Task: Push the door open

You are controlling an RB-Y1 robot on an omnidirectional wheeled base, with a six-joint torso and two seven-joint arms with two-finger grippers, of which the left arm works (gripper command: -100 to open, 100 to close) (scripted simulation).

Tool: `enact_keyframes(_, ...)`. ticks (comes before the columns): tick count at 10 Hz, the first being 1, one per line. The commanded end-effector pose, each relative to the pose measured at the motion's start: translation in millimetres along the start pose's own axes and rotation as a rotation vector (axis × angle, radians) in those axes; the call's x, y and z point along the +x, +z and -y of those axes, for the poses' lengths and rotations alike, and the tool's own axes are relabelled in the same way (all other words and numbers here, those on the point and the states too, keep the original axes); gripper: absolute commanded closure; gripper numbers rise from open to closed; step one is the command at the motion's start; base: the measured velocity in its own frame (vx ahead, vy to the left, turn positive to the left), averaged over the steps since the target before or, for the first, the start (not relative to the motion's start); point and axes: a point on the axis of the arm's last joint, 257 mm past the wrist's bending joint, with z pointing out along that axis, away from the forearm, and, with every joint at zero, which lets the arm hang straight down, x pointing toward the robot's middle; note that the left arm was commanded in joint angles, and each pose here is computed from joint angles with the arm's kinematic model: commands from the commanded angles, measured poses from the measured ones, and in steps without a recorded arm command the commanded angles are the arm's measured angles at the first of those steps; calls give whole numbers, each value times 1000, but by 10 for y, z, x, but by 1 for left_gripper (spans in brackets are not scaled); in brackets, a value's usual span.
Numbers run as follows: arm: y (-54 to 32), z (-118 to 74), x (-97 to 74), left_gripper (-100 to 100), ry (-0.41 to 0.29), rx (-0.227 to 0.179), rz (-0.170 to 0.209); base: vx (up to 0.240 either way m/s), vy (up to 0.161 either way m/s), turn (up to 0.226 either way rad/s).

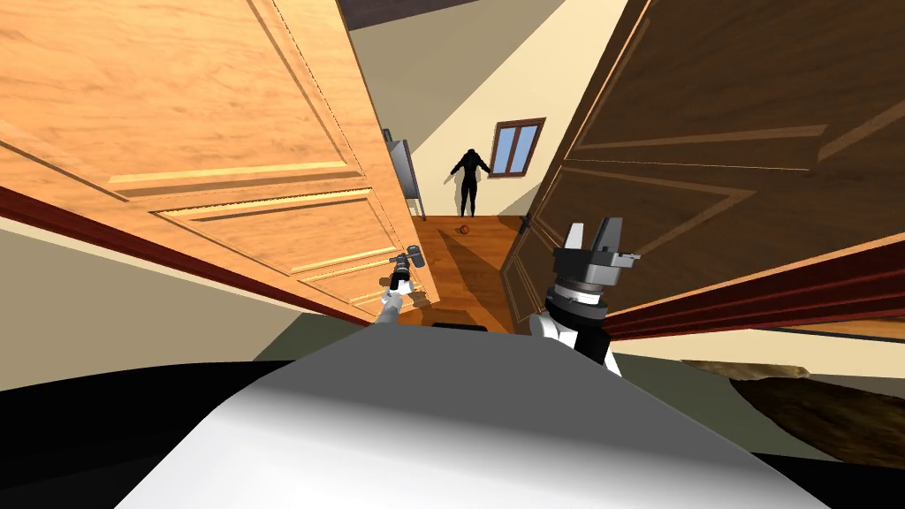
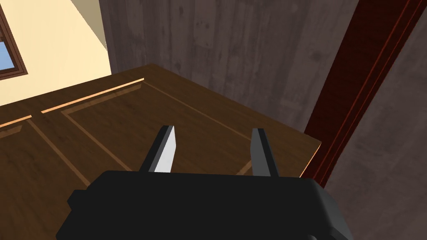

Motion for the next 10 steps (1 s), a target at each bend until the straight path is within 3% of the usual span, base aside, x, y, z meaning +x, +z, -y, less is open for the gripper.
enact_keyframes(1, 20, 35, -175, 100, 0, 11, 33, 176, -111, 104)
enact_keyframes(9, -36, -53, -432, 100, -23, -8, 93, 165, -61, 63)
enact_keyframes(10, -40, -37, -558, 100, -21, -4, 114, 101, -9, 33)
